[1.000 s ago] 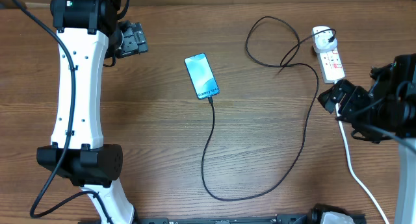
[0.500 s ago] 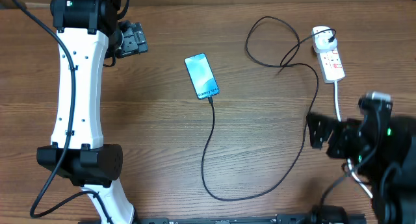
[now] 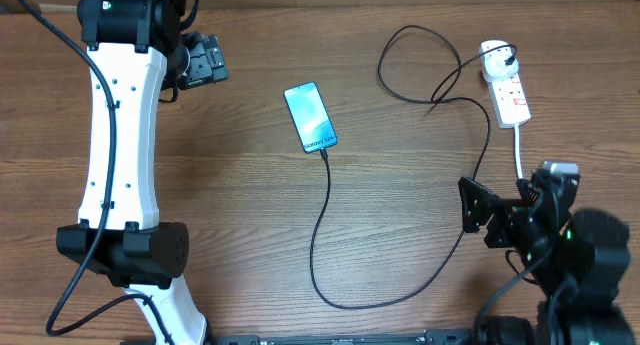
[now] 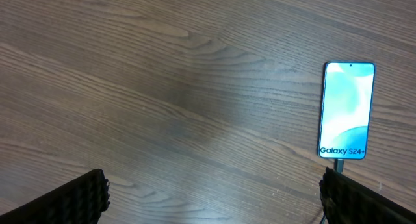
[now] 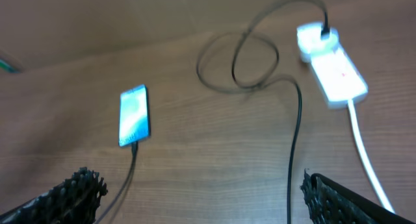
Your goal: Plug charger to phone and switch on socket
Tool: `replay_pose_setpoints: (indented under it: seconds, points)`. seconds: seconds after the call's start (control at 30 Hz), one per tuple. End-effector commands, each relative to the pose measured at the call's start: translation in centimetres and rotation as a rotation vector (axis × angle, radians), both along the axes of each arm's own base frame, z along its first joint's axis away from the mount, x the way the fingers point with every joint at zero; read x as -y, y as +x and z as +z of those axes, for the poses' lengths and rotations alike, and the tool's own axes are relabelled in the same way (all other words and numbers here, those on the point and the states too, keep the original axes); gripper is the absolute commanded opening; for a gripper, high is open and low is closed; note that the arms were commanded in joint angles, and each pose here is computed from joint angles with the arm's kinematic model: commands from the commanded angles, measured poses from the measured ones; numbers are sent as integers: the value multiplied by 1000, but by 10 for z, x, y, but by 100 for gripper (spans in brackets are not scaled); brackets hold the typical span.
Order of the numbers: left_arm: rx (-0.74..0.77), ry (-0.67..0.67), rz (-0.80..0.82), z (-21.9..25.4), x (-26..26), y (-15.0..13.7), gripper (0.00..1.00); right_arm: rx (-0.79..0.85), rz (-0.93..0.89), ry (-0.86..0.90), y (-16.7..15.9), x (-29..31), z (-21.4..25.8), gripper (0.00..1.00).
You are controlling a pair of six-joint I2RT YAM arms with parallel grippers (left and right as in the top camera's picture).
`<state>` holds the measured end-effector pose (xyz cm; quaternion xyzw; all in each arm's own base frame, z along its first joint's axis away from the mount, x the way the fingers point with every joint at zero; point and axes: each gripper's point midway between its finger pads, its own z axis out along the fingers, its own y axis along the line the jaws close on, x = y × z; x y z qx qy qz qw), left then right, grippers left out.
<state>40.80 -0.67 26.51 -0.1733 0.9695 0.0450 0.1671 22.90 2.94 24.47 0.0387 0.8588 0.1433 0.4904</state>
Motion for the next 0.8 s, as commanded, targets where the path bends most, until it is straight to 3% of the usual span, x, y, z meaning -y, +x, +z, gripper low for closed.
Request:
replay_pose_setpoints:
  seconds: [0.0,0.77]
  points:
    - [-8,7,16,-4,-3,1,100,148,22,-12,-10,-4,7,100]
    - [-8,7,16,-4,-3,1,100,433,20,-36,-5,-4,-10,100]
